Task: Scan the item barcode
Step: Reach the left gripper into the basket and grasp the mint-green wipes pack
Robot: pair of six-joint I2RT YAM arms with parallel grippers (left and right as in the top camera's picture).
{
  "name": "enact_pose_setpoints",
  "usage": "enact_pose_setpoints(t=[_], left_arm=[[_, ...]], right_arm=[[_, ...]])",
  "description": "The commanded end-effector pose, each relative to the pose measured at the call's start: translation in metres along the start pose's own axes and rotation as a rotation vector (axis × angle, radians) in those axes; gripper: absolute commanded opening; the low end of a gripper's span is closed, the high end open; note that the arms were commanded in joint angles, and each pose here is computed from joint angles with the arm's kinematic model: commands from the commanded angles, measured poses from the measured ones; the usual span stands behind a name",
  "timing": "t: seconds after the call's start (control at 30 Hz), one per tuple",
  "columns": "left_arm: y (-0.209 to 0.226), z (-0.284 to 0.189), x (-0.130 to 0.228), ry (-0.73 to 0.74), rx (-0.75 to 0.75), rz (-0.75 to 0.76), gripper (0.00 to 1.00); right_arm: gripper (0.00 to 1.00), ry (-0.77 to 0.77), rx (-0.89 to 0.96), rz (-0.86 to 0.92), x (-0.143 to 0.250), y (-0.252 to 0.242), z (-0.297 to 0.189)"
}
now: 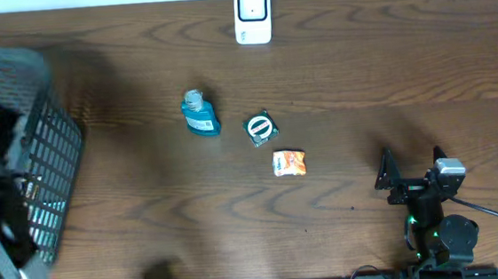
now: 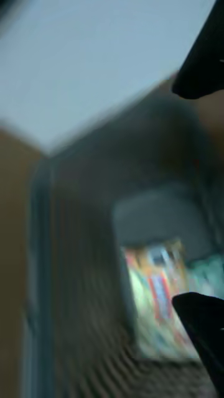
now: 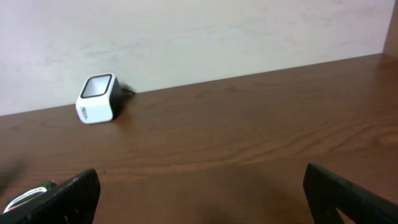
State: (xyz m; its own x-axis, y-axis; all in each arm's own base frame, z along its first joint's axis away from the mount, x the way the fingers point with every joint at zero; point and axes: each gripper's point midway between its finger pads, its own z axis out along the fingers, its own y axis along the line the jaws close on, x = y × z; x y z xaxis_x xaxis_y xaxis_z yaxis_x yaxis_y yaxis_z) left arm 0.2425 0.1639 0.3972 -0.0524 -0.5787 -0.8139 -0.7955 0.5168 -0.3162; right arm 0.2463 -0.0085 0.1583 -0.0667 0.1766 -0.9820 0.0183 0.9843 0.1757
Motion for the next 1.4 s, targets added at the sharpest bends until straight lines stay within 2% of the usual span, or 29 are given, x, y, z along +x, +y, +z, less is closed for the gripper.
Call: enact_pose_setpoints(t=[0.0,0.1,0.27,0.4,0.6,0.9,1.27,1.3,1.33,1.37], left_arm=[[0.041,0.048,0.019,0.184,-0.116,-0.176,0.98],[0.070,0.081,0.044,0.346,-0.211,-0.212,0.98],[0.096,0.129,0.097,0.616,-0.326,-0.100,0.99],[0.109,0.157,0.132,0.765,-0.386,-0.058,0.97],[0.124,0.182,0.167,0.899,-0.456,-0.045,0.95],[0.146,0.193,0.221,1.072,-0.543,-0.034,0.89],[0.165,0.201,0.268,1.105,-0.648,-0.135,0.89],[0.167,0.200,0.273,1.107,-0.656,-0.141,0.86],[0.169,0.200,0.277,1.111,-0.659,-0.142,0.76],[0.170,0.199,0.281,1.116,-0.663,-0.141,0.61]], right_arm=[[0.99,0.001,-0.004,-0.012,0.001,0.001,0.000],[0.99,0.001,-0.004,-0.012,0.001,0.001,0.000],[0.99,0.001,-0.004,-0.012,0.001,0.001,0.000],[0.99,0.001,-0.004,-0.012,0.001,0.001,0.000],[0.99,0.001,-0.004,-0.012,0.001,0.001,0.000],[0.99,0.001,-0.004,-0.012,0.001,0.001,0.000],[0.99,0.001,-0.004,-0.012,0.001,0.001,0.000],[0.99,0.001,-0.004,-0.012,0.001,0.001,0.000],[0.99,0.001,-0.004,-0.012,0.001,0.001,0.000],[0.99,0.000,-0.004,-0.012,0.000,0.001,0.000]])
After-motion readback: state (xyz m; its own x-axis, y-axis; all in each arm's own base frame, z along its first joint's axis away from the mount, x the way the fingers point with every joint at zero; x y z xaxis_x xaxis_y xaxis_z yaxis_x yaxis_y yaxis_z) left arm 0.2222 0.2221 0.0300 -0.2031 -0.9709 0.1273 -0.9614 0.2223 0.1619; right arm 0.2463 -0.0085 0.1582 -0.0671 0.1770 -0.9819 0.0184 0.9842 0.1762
